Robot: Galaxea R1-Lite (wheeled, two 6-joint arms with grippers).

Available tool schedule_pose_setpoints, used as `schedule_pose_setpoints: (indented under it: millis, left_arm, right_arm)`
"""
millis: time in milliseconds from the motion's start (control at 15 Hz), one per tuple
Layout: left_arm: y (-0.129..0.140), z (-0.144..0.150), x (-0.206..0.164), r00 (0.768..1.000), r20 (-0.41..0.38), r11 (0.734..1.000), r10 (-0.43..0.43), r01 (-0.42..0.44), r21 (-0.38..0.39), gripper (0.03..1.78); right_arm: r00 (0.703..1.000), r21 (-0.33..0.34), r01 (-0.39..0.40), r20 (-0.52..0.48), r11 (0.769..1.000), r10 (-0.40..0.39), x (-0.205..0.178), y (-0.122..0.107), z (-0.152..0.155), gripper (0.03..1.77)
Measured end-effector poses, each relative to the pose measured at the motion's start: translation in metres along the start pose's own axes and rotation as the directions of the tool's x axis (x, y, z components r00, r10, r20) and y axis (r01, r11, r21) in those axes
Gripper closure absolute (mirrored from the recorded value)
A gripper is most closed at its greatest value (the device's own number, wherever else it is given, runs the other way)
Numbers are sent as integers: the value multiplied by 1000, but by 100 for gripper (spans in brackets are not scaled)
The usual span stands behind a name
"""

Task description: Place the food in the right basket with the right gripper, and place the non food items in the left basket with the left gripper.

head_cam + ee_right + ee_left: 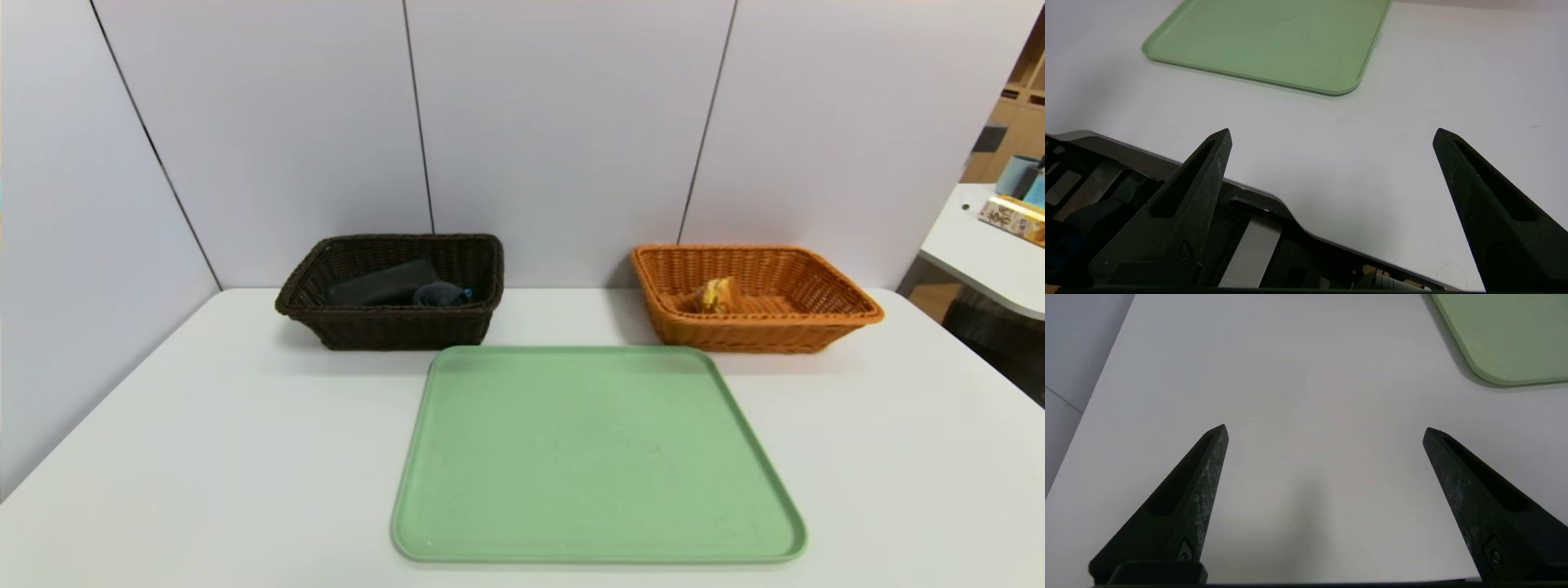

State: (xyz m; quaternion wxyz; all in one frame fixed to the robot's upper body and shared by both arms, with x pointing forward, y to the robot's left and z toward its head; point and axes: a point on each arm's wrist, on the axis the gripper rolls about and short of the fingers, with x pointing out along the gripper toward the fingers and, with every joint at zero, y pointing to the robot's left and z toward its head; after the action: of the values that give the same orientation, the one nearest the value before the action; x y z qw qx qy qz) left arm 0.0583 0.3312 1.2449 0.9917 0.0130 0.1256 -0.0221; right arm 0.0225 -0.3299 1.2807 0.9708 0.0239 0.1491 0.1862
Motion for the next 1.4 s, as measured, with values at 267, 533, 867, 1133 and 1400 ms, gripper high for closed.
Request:
schedule_pose_setpoints:
  millis: [267,533,867,1133,1400]
  left_arm:
    - [1,-3,-1,997,10,997,73,-73,-9,12]
    - [2,4,-3,991,122,998,62,-62,-10,12]
    - [2,5,-10,978,199,998,59,-64,18,12]
    - [1,-10,-12,971,236,997,32,-47,59,12]
    - [0,-27,-1,967,255,997,-1,-19,73,12]
  right_arm:
    - [999,-12,7,36,1000,-6,-3,2,-8,10]
    - [995,-33,15,99,999,-12,-8,4,-15,10]
    - [985,-58,29,171,998,-19,-13,7,-28,10]
    - [972,-79,56,233,995,-36,-13,6,-28,10]
    - [924,-98,142,370,985,-96,8,-4,-25,10]
